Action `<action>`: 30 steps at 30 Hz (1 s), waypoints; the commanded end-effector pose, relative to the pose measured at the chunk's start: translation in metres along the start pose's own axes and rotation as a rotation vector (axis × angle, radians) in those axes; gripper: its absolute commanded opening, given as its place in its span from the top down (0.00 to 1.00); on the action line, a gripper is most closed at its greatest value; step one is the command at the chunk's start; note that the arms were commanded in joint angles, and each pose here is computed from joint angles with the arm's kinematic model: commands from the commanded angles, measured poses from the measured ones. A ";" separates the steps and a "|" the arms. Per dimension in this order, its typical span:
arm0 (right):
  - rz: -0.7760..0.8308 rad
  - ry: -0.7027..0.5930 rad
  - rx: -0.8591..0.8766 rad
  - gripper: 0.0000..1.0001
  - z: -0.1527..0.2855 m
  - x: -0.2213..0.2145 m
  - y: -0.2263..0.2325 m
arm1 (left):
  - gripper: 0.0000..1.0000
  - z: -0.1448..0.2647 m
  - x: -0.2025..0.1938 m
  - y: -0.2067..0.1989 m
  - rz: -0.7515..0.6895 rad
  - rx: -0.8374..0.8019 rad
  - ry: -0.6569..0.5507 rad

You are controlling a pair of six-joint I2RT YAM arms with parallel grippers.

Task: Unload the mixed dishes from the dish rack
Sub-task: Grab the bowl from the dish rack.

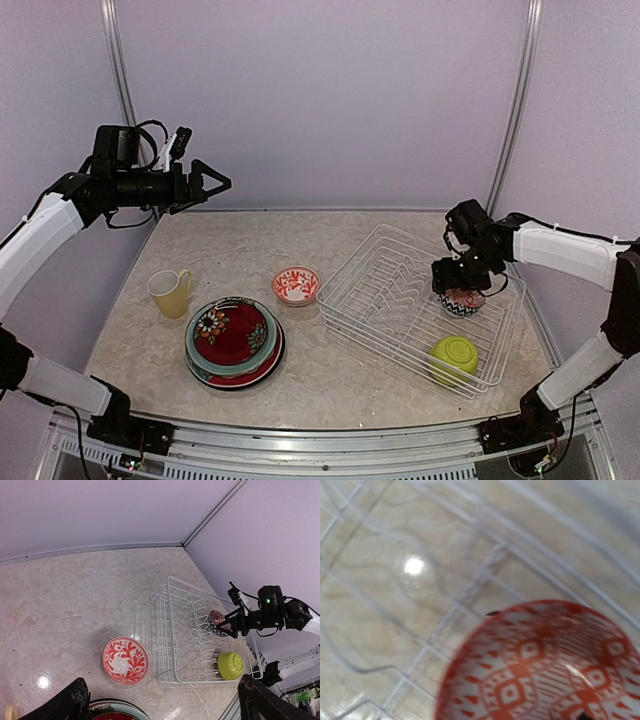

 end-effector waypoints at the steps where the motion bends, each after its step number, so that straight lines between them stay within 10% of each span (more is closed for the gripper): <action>1: 0.077 0.015 0.051 0.24 -0.003 0.003 0.017 | 0.01 0.002 0.003 -0.006 -0.011 -0.012 -0.005; 30: 0.091 0.048 -0.082 0.99 -0.022 -0.025 0.017 | 0.01 -0.001 0.002 -0.005 0.000 -0.020 0.009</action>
Point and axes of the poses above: each gripper's point midway between its finger pads, its own z axis back along the fingers, its own y axis along the line the jaws close on, x = y × z, the point moved 8 cm from there along z, back along the fingers, and after that the axes turned 4 degrees about z, right-handed, at the moved point
